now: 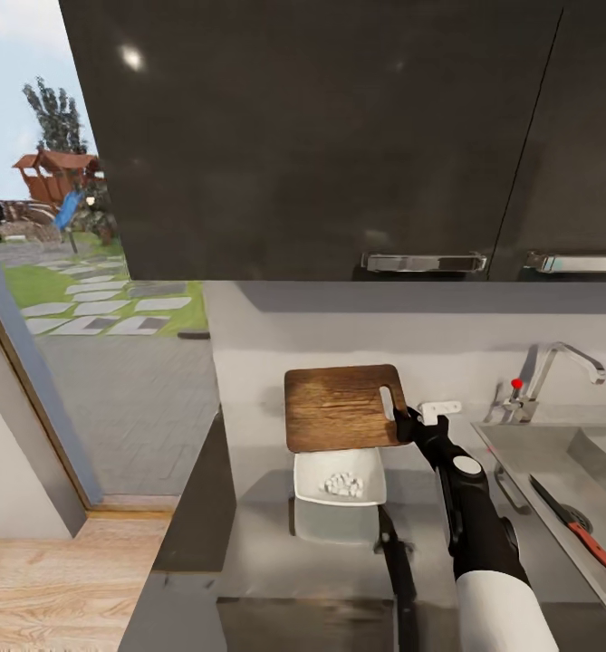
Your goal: In the kitchen, take the Vidalia onion out of the sink, dice it on the chopping board with the paring knife, put the diced onion into the bowl on the countertop, then place both the paring knife and the chopping board into the sink.
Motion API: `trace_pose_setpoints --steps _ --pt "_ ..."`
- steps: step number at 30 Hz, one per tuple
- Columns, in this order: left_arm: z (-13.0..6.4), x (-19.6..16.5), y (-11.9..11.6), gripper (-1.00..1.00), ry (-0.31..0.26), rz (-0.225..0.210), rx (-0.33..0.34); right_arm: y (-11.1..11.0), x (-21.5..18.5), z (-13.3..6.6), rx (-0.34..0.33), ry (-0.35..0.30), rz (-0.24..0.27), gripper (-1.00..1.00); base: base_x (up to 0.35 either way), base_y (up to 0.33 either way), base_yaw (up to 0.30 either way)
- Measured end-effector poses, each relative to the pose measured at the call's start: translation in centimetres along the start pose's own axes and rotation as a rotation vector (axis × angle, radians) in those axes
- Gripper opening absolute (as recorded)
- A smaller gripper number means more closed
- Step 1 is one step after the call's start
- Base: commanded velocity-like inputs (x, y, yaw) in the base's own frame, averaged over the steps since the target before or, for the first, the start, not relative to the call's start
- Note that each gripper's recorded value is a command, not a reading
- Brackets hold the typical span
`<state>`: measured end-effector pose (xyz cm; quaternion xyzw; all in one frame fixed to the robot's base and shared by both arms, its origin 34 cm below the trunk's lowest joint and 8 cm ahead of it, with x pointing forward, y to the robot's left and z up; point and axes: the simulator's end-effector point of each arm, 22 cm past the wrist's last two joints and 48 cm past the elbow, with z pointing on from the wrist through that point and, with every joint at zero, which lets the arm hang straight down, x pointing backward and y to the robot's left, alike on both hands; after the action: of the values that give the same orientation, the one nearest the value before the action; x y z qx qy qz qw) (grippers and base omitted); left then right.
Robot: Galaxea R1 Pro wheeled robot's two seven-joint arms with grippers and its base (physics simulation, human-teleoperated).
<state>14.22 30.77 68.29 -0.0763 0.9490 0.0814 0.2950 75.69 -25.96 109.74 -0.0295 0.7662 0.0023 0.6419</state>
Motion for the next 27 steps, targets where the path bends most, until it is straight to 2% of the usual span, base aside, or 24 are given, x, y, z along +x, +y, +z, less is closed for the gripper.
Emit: trace_pose_setpoints --steps 2,3,6,8,15,27 --pt "0.0 0.0 0.0 1.0 -0.001 0.0 0.0 -0.2 -1.0 -0.2 0.007 -0.013 0.002 -1.0 -0.33 0.0 0.0" --pt "0.0 0.0 0.0 1.0 -0.001 0.0 0.0 -0.6 -1.3 -0.4 0.017 0.0 0.007 -1.0 -0.338 0.0 0.0" --pt "0.0 0.0 0.0 1.0 -0.001 0.0 0.0 -1.7 -1.3 -1.3 0.042 0.093 0.048 -1.0 -0.342 0.0 0.0" --pt "0.0 0.0 0.0 1.0 -0.001 0.0 -0.001 -2.0 -1.7 -1.8 0.042 0.118 0.068 -1.0 -0.344 0.0 0.0" --pt "0.0 0.0 0.0 1.0 -0.001 0.0 -0.001 -1.8 -2.1 -2.1 0.03 0.124 0.074 -1.0 -0.277 -0.057 0.0" --pt "0.0 0.0 0.0 1.0 0.0 0.001 0.0 -1.8 -2.1 -2.1 0.03 0.125 0.075 -1.0 -0.011 -0.171 0.0"
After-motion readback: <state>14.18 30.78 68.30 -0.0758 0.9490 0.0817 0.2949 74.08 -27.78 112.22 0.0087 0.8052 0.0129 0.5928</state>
